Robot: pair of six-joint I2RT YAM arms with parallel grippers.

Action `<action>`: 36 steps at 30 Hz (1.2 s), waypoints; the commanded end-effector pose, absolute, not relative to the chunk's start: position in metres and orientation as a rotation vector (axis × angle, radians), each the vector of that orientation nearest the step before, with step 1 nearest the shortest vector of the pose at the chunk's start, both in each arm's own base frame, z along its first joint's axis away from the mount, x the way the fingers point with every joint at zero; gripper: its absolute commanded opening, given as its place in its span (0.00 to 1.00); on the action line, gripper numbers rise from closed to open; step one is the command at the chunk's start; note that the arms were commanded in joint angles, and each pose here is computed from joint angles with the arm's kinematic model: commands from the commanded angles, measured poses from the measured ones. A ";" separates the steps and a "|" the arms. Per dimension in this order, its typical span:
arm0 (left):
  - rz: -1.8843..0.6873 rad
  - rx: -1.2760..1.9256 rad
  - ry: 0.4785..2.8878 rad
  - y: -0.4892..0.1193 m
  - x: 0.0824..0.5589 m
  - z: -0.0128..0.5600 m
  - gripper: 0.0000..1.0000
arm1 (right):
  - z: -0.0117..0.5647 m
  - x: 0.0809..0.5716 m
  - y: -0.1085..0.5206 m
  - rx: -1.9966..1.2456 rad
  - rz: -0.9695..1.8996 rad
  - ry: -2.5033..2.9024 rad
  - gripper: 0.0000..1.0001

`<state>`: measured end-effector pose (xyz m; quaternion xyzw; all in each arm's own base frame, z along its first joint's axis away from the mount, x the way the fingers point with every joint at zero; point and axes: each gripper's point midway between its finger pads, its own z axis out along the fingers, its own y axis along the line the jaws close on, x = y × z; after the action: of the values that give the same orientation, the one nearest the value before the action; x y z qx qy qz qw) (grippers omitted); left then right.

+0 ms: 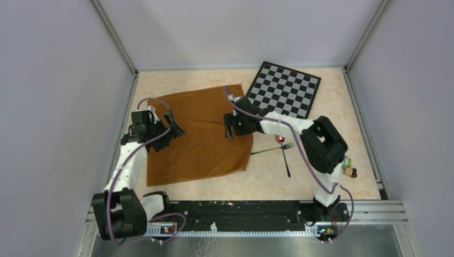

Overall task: Fold the napkin into a case and place the utensils inside
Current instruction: Flatten out the crumpled napkin at the center of the board.

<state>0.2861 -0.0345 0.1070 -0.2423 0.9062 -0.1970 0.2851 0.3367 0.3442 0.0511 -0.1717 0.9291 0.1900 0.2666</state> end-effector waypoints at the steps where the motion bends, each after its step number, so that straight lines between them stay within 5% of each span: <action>1: -0.721 -0.502 2.346 -0.064 0.280 0.128 0.99 | 0.104 0.286 0.337 -0.368 0.757 2.485 0.74; 13: -1.033 -0.316 2.374 -0.143 0.255 0.120 0.99 | 0.077 0.324 0.275 -0.141 1.021 2.444 0.75; 23: -1.058 -0.306 2.430 -0.166 0.241 0.092 0.99 | 0.057 0.325 0.301 -0.198 1.310 2.428 0.73; 31: -1.011 -0.348 2.392 -0.162 0.254 0.095 0.99 | 0.125 0.273 0.320 -0.154 1.824 2.184 0.71; 36: -1.004 -0.333 2.395 -0.162 0.259 0.099 0.99 | 0.163 0.250 0.317 -0.144 1.874 2.117 0.70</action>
<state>0.2428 -0.1604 0.0859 -0.1322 0.8909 -0.3677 0.2315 0.2595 0.3070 0.0751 0.0046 0.8099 0.5780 0.0996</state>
